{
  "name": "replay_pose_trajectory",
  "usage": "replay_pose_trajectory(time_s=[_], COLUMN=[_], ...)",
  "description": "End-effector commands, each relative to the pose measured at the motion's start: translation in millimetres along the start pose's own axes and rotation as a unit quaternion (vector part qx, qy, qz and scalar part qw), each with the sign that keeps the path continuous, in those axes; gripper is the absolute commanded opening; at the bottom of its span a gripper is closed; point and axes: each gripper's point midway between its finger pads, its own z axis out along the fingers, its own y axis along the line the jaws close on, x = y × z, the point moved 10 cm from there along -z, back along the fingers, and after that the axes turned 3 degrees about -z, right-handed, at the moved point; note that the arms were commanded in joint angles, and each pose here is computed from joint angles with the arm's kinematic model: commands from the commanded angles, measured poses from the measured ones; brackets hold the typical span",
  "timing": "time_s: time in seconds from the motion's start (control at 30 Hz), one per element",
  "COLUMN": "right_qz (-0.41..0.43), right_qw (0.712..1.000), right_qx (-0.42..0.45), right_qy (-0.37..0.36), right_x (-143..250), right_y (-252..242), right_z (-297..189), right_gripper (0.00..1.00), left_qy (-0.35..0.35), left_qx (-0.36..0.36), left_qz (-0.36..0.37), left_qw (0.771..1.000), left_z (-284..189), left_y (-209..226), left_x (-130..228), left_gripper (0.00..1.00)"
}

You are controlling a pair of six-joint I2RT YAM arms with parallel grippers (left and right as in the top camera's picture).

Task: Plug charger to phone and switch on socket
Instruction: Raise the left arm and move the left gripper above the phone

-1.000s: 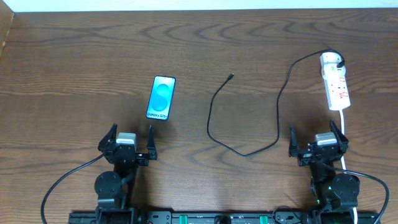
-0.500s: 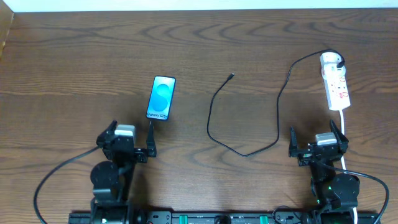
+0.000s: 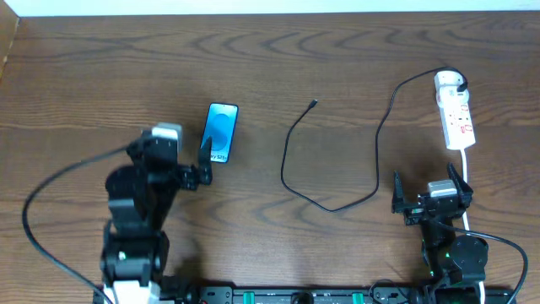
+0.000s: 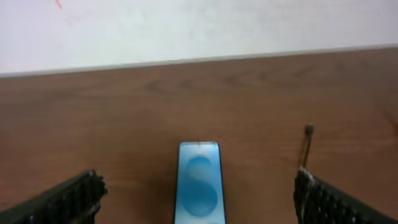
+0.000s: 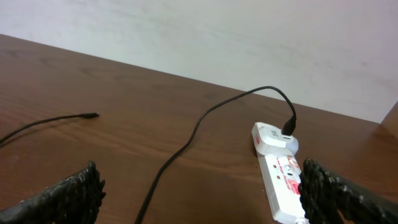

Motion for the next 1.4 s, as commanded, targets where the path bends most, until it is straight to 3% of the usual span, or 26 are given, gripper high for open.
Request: replay_pose_trajectory(time_s=[0.0,0.73,0.93,1.23,1.37], right_qz=[0.006,0.006,0.006,0.006,0.006], right_qw=[1.000,1.000,1.000,1.000,1.000], right_qx=[-0.009,-0.009,-0.009,-0.009,-0.009], right_qy=[-0.001,-0.001,-0.001,-0.001,-0.001], right_x=[0,0,0,0,0], right_y=[2,2,2,2,2], right_z=[0,0,0,0,0], right_gripper=[0.99,0.99,0.99,0.99,0.99], left_qy=[0.018,0.242,0.283,0.383,0.378], left_qx=[0.030,0.029,0.032,0.034,0.034], left_qz=[-0.013,-0.067,-0.068,-0.076,-0.075], left_qw=[0.999,0.968,0.956,0.920,0.922], left_z=[7,74,90,109,114], left_y=[-4,11,14,18,19], left_x=[-28,-115,-120,-125,-125], left_gripper=[0.99,0.99,0.99,0.99,0.99])
